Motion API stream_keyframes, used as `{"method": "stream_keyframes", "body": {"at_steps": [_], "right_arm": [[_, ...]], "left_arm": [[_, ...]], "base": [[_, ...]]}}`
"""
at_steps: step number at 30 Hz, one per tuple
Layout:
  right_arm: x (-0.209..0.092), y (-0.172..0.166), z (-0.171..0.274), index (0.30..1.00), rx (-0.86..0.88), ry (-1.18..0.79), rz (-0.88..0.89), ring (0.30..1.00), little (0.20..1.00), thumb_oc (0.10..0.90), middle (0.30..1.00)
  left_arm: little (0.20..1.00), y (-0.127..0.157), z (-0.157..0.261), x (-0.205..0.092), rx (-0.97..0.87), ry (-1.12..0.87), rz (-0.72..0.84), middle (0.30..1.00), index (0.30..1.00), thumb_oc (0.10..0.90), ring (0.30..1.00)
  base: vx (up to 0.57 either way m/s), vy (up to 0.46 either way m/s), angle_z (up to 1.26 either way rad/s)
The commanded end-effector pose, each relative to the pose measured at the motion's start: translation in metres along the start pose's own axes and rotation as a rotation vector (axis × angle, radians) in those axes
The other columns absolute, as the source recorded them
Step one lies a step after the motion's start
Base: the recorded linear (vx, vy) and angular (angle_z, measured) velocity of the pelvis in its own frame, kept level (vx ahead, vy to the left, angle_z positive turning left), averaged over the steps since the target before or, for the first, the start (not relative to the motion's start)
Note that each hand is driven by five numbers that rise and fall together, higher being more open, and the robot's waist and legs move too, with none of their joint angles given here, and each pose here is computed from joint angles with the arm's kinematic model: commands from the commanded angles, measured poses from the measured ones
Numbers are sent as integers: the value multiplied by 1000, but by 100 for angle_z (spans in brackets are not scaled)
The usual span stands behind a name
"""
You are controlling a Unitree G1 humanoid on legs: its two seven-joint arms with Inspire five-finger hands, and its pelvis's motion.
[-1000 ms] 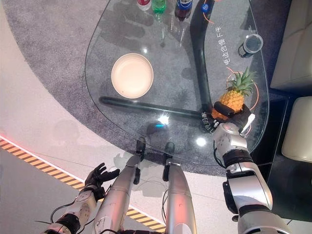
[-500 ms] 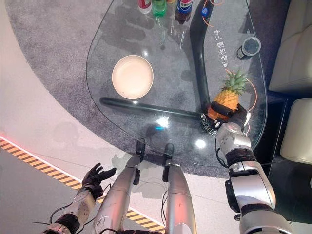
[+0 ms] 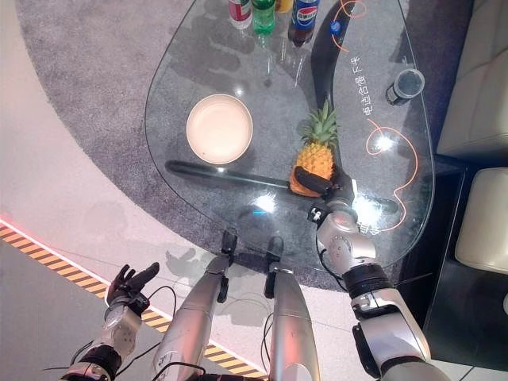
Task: Pick up the fruit to the plate
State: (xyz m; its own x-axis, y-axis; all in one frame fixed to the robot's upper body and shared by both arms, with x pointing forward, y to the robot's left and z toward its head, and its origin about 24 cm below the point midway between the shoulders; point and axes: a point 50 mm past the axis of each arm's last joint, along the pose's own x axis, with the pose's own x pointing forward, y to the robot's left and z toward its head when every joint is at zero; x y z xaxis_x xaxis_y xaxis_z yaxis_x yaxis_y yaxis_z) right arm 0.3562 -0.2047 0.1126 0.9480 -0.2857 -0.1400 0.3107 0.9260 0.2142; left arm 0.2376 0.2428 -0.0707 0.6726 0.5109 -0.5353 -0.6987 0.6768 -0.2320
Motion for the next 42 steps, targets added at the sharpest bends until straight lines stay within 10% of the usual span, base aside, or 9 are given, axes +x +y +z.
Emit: {"method": "stream_keyframes", "body": {"at_steps": [1, 5, 14, 28, 42], "right_arm": [[-23, 31, 51, 300, 64, -301, 205, 300, 200, 100, 300], [-39, 49, 46, 300, 36, -342, 337, 300, 200, 100, 300], [-79, 69, 56, 300, -64, -503, 672, 300, 200, 100, 300], [-98, 72, 71, 300, -315, -665, 835, 300, 200, 100, 300], [-106, 74, 68, 300, -360, -667, 880, 300, 200, 100, 300]], "left_arm": [[900, 33, 22, 0, -170, -108, 91, 900, 900, 800, 900], [900, 21, 31, 0, -419, -113, -18, 900, 900, 800, 900], [900, -52, 109, -37, -325, -429, -363, 900, 900, 800, 900], [900, -126, 130, -112, -197, -380, -1195, 900, 900, 800, 900], [900, -140, 135, -141, -201, -266, -1420, 900, 900, 800, 900]], "base": [[0, 0, 0], [0, 0, 0], [-11, -57, 5], [-16, -20, 3], [0, 0, 0]]}}
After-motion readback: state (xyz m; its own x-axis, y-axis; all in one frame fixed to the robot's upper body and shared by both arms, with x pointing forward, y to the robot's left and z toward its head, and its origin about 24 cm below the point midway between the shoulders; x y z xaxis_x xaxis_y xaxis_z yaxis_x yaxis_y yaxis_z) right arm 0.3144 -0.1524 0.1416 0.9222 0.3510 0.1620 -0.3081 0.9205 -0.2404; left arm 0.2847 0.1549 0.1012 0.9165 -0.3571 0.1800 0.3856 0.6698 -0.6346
